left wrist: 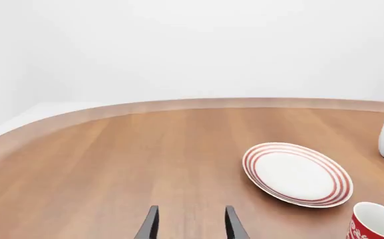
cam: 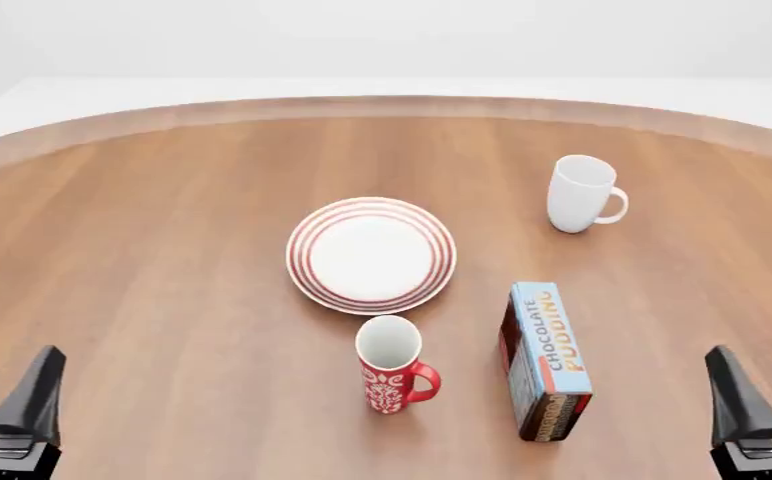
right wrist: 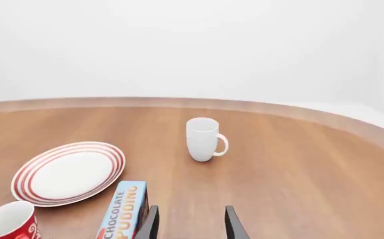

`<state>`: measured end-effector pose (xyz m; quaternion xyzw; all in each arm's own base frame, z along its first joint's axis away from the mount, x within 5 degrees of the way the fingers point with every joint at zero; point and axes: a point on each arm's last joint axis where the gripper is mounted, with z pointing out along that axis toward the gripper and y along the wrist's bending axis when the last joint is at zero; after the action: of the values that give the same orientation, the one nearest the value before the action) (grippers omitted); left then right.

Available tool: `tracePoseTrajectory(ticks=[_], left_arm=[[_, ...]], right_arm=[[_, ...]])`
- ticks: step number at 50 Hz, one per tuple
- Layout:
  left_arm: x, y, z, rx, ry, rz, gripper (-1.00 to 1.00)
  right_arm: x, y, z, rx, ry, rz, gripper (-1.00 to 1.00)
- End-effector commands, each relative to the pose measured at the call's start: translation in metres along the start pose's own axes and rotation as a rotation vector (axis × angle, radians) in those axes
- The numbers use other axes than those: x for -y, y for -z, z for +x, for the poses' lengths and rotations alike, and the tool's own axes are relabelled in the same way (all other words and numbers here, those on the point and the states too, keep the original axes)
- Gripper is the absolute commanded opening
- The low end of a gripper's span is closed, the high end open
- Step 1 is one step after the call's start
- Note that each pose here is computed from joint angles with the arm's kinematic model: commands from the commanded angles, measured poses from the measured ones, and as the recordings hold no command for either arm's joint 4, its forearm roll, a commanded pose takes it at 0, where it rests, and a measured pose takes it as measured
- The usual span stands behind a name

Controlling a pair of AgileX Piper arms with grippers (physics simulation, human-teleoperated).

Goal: Pick up the red mug and put it on the plate

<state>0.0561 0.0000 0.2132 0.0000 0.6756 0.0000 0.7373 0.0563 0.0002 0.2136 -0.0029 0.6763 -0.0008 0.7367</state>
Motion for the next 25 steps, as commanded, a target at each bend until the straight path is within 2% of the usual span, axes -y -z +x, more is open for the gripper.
tracePoseTrajectory(ticks=[1,7,13,18,22,25], left_arm=[[0.000,0.000,0.000,0.000,0.000,0.000,1.00],[0.000,0.000,0.000,0.000,0.000,0.000,1.00],[0.000,0.000,0.000,0.000,0.000,0.000,1.00],[0.000,0.000,0.000,0.000,0.000,0.000,1.00],[0.000,0.000,0.000,0.000,0.000,0.000,1.00],[0.000,0.000,0.000,0.000,0.000,0.000,1.00]], right_arm=[[0.000,0.000,-0.001,-0.002,0.011,-0.008,1.00],[-0.001,0.000,-0.002,-0.004,0.002,-0.012,1.00],[0.000,0.002,-0.020,0.044,0.009,-0.005,1.00],[-0.001,0.004,-0.032,0.054,0.008,-0.015,1.00],[-0.001,0.009,-0.053,0.071,0.036,-0.033,1.00],[-0.002,0.013,-0.069,0.082,0.035,-0.068,1.00]])
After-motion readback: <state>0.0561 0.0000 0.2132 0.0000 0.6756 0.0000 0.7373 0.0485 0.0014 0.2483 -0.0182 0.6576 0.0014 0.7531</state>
